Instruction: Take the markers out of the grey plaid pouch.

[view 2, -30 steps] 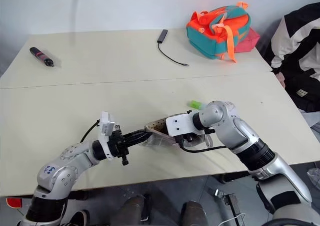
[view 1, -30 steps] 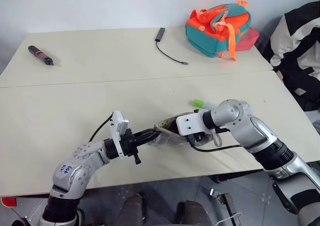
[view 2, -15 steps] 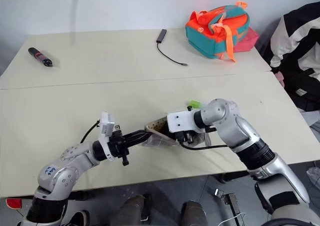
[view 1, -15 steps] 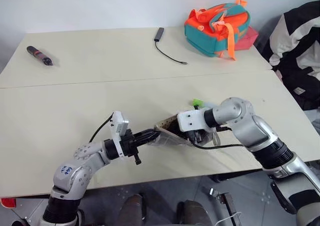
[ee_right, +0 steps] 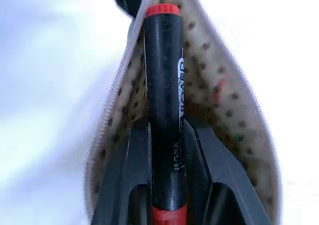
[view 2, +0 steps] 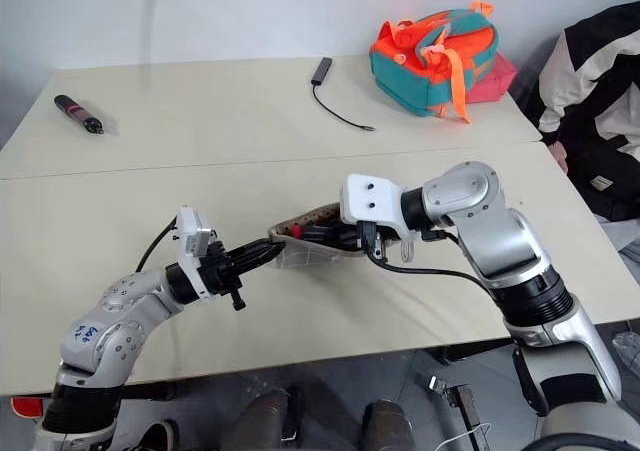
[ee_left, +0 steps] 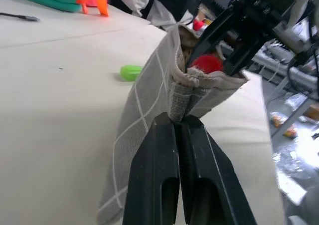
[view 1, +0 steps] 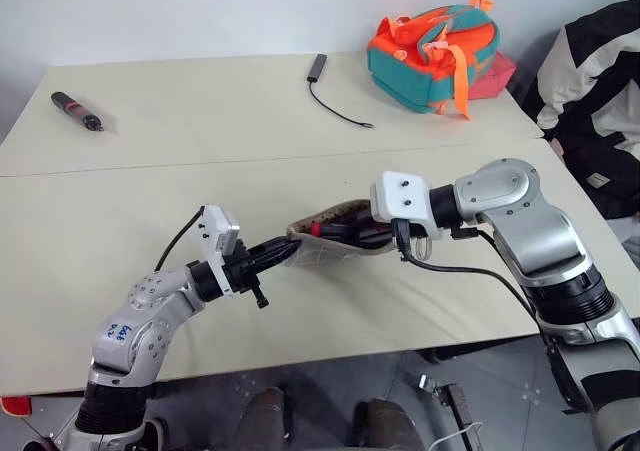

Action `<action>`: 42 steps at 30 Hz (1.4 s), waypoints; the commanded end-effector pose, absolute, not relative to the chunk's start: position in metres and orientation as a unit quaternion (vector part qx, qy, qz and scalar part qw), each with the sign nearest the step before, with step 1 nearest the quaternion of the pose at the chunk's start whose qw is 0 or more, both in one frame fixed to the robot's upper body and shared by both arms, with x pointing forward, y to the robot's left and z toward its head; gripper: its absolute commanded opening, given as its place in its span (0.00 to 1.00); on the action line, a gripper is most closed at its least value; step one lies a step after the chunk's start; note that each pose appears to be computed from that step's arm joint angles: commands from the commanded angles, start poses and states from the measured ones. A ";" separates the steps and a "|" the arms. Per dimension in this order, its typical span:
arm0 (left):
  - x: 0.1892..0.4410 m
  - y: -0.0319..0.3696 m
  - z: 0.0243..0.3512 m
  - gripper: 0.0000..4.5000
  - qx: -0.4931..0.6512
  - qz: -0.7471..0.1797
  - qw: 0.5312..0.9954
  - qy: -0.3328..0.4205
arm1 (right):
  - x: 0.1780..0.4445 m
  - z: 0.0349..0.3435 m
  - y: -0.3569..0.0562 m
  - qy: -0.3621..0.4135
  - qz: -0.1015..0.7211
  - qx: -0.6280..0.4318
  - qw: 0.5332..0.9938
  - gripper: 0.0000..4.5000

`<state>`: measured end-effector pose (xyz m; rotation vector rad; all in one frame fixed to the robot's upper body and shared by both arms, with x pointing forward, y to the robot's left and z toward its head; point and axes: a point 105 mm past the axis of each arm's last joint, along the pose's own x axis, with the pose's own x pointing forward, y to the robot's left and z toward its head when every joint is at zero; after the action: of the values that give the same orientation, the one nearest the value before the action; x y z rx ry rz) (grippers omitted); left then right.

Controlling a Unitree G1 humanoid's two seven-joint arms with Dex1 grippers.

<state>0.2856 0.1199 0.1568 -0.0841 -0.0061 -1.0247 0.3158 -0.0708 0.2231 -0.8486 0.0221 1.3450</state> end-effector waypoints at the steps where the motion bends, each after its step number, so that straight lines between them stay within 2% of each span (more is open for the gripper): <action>1: 0.289 0.138 0.171 0.00 -0.012 -0.472 0.881 -0.026 | 0.322 0.262 -0.070 -0.072 0.579 -0.354 0.731 0.11; 4: 0.292 0.151 0.176 0.00 0.011 -0.453 0.891 -0.035 | 0.311 0.295 -0.054 -0.136 0.600 -0.272 0.740 0.11; 7: 0.298 0.167 0.182 0.00 0.035 -0.421 0.905 -0.051 | 0.307 0.313 -0.045 -0.174 0.596 -0.246 0.744 0.11; 10: 0.318 0.209 0.197 0.00 0.134 -0.304 0.938 -0.103 | 0.324 0.313 -0.053 -0.180 0.553 -0.275 0.766 0.11; 13: 0.321 0.260 0.219 0.00 0.214 -0.197 0.947 -0.135 | 0.348 0.286 -0.076 -0.136 0.505 -0.354 0.775 0.11; 15: 0.320 0.279 0.226 0.00 0.256 -0.153 0.944 -0.141 | 0.354 0.273 -0.086 -0.114 0.495 -0.371 0.778 0.11; 16: 0.318 0.285 0.226 0.00 0.306 -0.135 0.932 -0.137 | 0.358 0.256 -0.094 -0.089 0.487 -0.399 0.772 0.11; 18: 0.315 0.290 0.224 0.00 0.365 -0.121 0.913 -0.133 | 0.361 0.236 -0.105 -0.061 0.480 -0.434 0.760 0.11; 20: 0.313 0.299 0.223 0.00 0.406 -0.075 0.902 -0.128 | 0.360 0.203 -0.123 -0.007 0.475 -0.460 0.750 0.11; 21: 0.310 0.300 0.224 0.00 0.449 -0.059 0.882 -0.131 | 0.359 0.189 -0.131 0.016 0.472 -0.461 0.751 0.11; 24: 0.305 0.289 0.205 0.00 0.526 -0.089 0.839 -0.109 | 0.351 0.164 -0.140 0.051 0.479 -0.445 0.755 0.11; 27: 0.300 0.276 0.151 0.00 0.485 -0.149 0.861 -0.039 | 0.349 0.150 -0.144 0.060 0.471 -0.452 0.755 0.11; 29: 0.297 0.275 0.131 0.00 0.467 -0.157 0.870 -0.015 | 0.347 0.148 -0.142 0.066 0.477 -0.423 0.768 0.11; 36: 0.302 0.261 0.132 0.00 0.401 -0.159 0.902 -0.036 | 0.348 0.134 -0.150 0.085 0.468 -0.435 0.765 0.11; 38: 0.302 0.259 0.130 0.12 0.393 -0.164 0.904 -0.033 | 0.349 0.133 -0.149 0.086 0.470 -0.427 0.768 0.11; 40: 0.301 0.256 0.132 0.23 0.387 -0.171 0.905 -0.038 | 0.350 0.134 -0.148 0.083 0.466 -0.423 0.773 0.28; 42: 0.300 0.255 0.135 0.39 0.381 -0.171 0.908 -0.043 | 0.351 0.134 -0.149 0.083 0.464 -0.425 0.773 0.43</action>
<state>0.3010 0.2609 0.1189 0.7906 -0.0275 -0.3511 0.3508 -0.1483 0.1301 -0.9149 0.1955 1.0143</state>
